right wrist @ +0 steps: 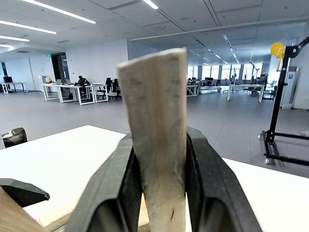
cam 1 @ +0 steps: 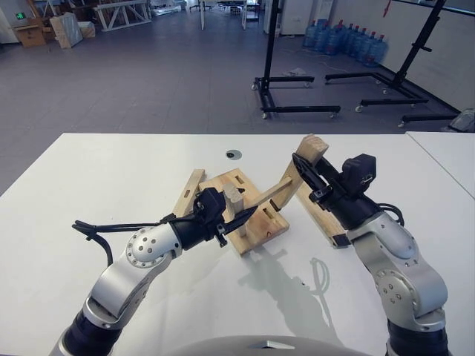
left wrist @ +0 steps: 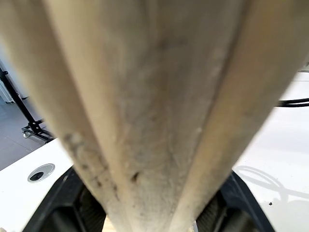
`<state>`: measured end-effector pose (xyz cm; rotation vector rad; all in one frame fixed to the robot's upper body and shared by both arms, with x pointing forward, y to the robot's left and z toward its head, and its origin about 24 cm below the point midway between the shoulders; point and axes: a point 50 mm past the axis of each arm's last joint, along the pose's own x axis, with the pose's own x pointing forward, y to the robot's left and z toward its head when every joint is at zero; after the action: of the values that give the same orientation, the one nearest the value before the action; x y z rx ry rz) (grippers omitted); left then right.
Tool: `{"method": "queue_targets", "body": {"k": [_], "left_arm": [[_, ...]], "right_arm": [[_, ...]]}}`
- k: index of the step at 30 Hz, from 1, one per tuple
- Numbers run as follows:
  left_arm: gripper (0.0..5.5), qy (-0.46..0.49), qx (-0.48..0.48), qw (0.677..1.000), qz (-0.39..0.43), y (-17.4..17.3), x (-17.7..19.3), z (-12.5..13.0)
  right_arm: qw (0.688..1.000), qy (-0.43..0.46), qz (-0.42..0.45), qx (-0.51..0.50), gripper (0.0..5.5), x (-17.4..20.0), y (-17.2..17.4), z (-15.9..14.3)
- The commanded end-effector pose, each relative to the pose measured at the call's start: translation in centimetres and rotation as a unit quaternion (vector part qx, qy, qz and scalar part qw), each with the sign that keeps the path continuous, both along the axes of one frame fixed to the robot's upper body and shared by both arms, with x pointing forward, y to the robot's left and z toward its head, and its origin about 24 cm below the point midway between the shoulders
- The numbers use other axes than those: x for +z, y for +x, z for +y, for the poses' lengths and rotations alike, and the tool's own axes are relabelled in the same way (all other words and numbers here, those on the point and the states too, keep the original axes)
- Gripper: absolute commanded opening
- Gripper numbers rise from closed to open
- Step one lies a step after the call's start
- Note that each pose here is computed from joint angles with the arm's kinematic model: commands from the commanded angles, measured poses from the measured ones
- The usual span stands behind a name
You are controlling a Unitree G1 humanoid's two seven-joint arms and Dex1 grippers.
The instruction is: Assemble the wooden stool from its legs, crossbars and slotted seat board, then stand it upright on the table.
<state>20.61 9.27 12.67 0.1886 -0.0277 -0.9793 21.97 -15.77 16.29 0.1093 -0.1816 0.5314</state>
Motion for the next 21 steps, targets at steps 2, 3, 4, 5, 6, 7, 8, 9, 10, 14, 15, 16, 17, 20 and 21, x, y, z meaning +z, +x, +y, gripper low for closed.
{"method": "queue_targets", "body": {"k": [2, 3, 4, 5, 6, 7, 8, 9, 10, 14, 15, 16, 17, 20, 21], "left_arm": [[2.14, 0.049, 0.009, 0.997, 0.059, 0.1, -2.6, 0.4], [2.14, 0.049, 0.008, 0.997, 0.058, 0.1, -2.5, 0.4], [2.14, 0.049, 0.007, 0.997, 0.058, 0.1, -2.5, 0.3], [2.14, 0.050, 0.007, 0.997, 0.057, 0.1, -2.5, 0.3], [2.14, 0.050, 0.008, 0.997, 0.056, 0.1, -2.5, 0.4], [2.14, 0.050, 0.012, 0.997, 0.056, 0.2, -2.5, 0.4], [2.14, 0.051, 0.013, 0.997, 0.054, 0.3, -2.5, 0.5], [2.14, 0.052, 0.011, 0.997, 0.054, 0.4, -2.4, 0.5], [2.14, 0.053, 0.010, 0.997, 0.054, 0.4, -2.4, 0.6], [2.14, 0.056, 0.010, 0.997, 0.054, 0.4, -2.6, 0.6], [2.14, 0.056, 0.009, 0.997, 0.054, 0.4, -2.6, 0.5], [2.14, 0.056, 0.009, 0.997, 0.054, 0.4, -2.7, 0.5], [2.14, 0.057, 0.009, 0.997, 0.053, 0.4, -2.7, 0.5], [2.14, 0.058, 0.010, 0.997, 0.052, 0.4, -2.8, 0.5], [2.14, 0.058, 0.010, 0.997, 0.053, 0.4, -2.8, 0.4]], "right_arm": [[0.995, -0.014, 0.075, 0.062, 1.00, -1.4, -0.3, 1.0], [0.993, -0.016, 0.096, 0.064, 1.00, -2.0, -0.4, 0.9], [0.992, -0.014, 0.110, 0.065, 1.00, -2.4, -0.5, 0.8], [0.990, -0.002, 0.124, 0.065, 1.00, -2.8, -0.5, 0.6], [0.989, 0.010, 0.136, 0.064, 1.00, -3.1, -0.4, 0.5], [0.986, 0.025, 0.152, 0.068, 1.00, -3.5, -0.3, 0.5], [0.984, 0.047, 0.159, 0.072, 1.00, -3.6, -0.1, 0.4], [0.982, 0.069, 0.160, 0.075, 1.00, -3.3, 0.0, 0.2], [0.981, 0.083, 0.158, 0.080, 1.00, -2.9, 0.1, 0.0], [0.980, 0.026, 0.163, 0.110, 1.00, -1.9, 0.3, -0.4], [0.978, -0.006, 0.176, 0.114, 1.00, -2.0, 0.3, -0.5], [0.976, -0.028, 0.184, 0.116, 1.00, -2.1, 0.3, -0.6], [0.974, -0.040, 0.193, 0.115, 1.00, -2.1, 0.4, -0.7], [0.974, -0.037, 0.194, 0.112, 1.00, -0.8, 1.1, -0.9], [0.975, -0.029, 0.189, 0.111, 1.00, -0.2, 1.2, -0.9]]}}
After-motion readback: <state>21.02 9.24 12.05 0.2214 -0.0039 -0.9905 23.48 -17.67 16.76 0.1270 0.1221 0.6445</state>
